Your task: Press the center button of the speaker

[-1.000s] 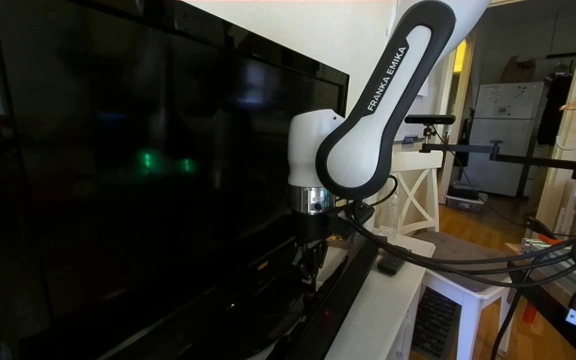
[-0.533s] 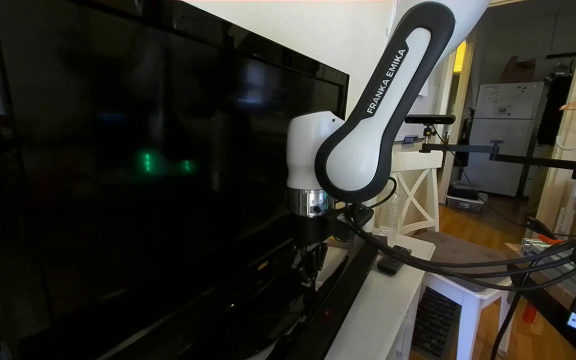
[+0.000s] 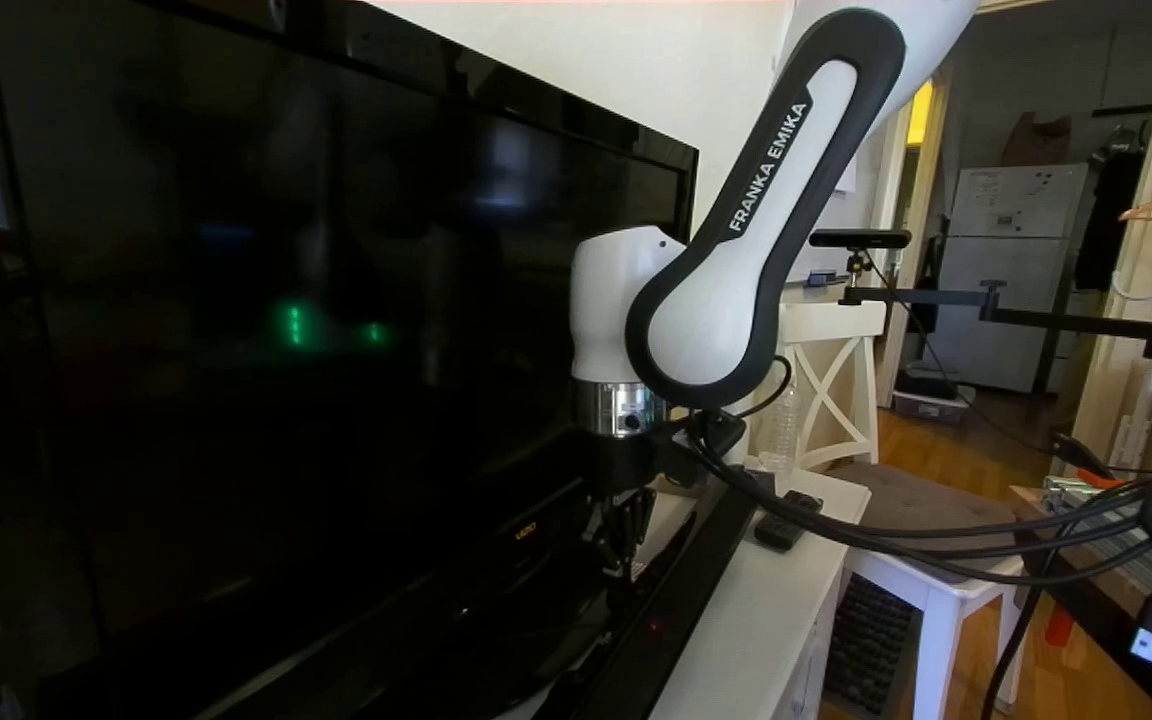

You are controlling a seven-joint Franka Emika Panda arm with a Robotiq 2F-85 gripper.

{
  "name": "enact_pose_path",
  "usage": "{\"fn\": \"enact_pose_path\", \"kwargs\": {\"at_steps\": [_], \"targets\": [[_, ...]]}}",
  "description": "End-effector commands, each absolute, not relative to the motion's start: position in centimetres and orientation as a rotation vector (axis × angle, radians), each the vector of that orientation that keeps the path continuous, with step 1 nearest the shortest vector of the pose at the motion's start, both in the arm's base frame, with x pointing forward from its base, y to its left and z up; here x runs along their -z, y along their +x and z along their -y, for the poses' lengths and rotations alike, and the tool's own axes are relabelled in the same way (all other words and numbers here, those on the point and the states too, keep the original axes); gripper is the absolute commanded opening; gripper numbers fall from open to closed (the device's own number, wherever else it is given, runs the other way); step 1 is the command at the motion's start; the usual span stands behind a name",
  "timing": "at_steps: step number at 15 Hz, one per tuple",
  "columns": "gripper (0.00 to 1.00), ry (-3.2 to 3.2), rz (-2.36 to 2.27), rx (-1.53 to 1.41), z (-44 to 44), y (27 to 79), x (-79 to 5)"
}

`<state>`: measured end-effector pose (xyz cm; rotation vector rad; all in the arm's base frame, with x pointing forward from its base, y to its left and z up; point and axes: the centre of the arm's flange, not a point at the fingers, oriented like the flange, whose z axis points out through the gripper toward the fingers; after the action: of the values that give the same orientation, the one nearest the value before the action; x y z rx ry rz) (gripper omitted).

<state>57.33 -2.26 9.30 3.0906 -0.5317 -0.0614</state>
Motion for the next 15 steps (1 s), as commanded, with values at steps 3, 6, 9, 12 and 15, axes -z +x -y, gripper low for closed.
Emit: {"fn": "enact_pose_path", "kwargs": {"at_steps": [3, 6, 9, 12, 15], "targets": [[0.00, 3.080, 0.557, 0.064, 2.2, 57.9, -9.5], [0.00, 3.042, 0.570, -0.002, 2.5, 57.4, -11.5], [0.00, 3.036, 0.584, -0.012, 2.5, 57.5, -12.6], [0.00, 3.047, 0.592, 0.021, 2.2, 57.4, -13.0], [0.00, 3.058, 0.592, 0.065, 2.0, 57.1, -13.5]]}}
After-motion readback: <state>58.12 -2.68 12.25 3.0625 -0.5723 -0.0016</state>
